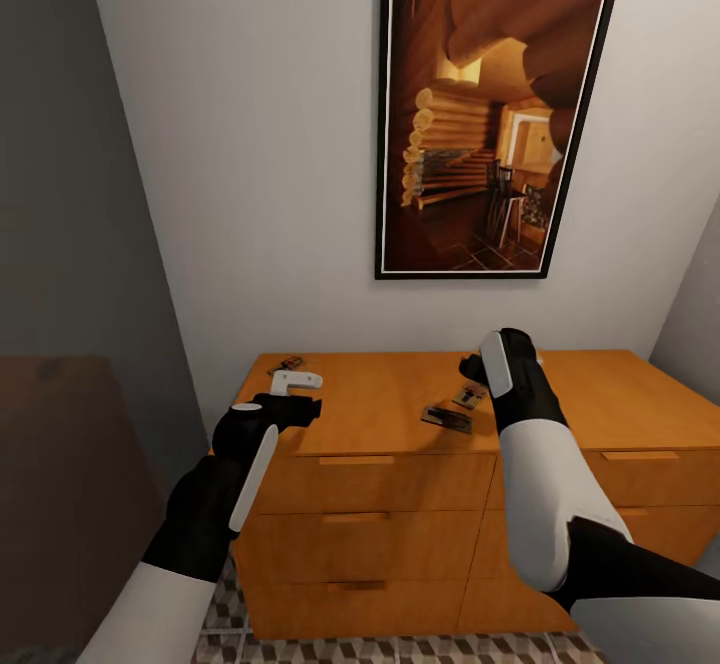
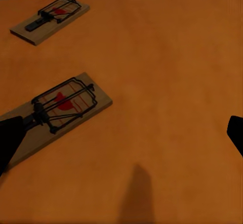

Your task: Take the four mousetraps from the cabinet in the bathroom and place them on the bathroom floor. Make sure all four end up on the same floor surface, and ensure that at least two of them are either under or directly next to the same bathroom sink.

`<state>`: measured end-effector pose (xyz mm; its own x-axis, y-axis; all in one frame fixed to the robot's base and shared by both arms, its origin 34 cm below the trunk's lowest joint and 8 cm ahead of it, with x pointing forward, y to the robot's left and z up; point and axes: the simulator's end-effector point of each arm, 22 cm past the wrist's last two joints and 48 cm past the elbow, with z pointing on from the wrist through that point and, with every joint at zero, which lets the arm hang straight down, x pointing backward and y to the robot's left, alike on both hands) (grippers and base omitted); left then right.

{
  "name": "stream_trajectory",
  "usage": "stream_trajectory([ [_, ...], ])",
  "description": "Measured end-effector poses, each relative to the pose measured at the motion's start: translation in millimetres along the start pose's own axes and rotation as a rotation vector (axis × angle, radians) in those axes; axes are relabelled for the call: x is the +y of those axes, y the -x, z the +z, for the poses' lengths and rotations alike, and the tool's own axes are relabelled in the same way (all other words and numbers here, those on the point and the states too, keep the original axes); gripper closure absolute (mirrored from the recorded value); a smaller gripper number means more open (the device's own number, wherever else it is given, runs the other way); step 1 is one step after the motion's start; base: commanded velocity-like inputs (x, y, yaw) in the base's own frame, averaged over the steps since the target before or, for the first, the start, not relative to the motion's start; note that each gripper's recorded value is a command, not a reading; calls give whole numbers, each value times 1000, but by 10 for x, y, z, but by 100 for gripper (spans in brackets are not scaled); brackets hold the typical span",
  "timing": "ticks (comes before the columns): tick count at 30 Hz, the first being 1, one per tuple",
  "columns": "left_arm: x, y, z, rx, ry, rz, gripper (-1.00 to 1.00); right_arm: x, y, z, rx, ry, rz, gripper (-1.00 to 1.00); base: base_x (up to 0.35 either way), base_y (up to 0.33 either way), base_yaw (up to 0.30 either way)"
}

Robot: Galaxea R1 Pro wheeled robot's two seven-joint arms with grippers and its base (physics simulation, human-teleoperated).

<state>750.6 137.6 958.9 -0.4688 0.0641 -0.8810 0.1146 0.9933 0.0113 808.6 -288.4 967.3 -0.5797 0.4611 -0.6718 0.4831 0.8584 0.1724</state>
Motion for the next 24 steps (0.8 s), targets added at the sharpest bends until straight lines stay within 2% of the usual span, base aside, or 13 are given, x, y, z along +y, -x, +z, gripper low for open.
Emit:
stream_trajectory([
  [6,-7,-2,2,1,-2,0,-100,64,101,-54,-44,-9,-15,-100,0,0,0],
  [13,-18,-6,2,1,-4,0,-100,38,217,-81,-98,-34,10,-100,0,0,0],
  [19,-22,-5,2,1,-4,1,-100,25,275,-91,-127,-40,60,-100,0,0,0],
  [24,-27,-5,2,1,-6,0,-100,70,251,-89,-117,-19,131,-100,0,0,0],
])
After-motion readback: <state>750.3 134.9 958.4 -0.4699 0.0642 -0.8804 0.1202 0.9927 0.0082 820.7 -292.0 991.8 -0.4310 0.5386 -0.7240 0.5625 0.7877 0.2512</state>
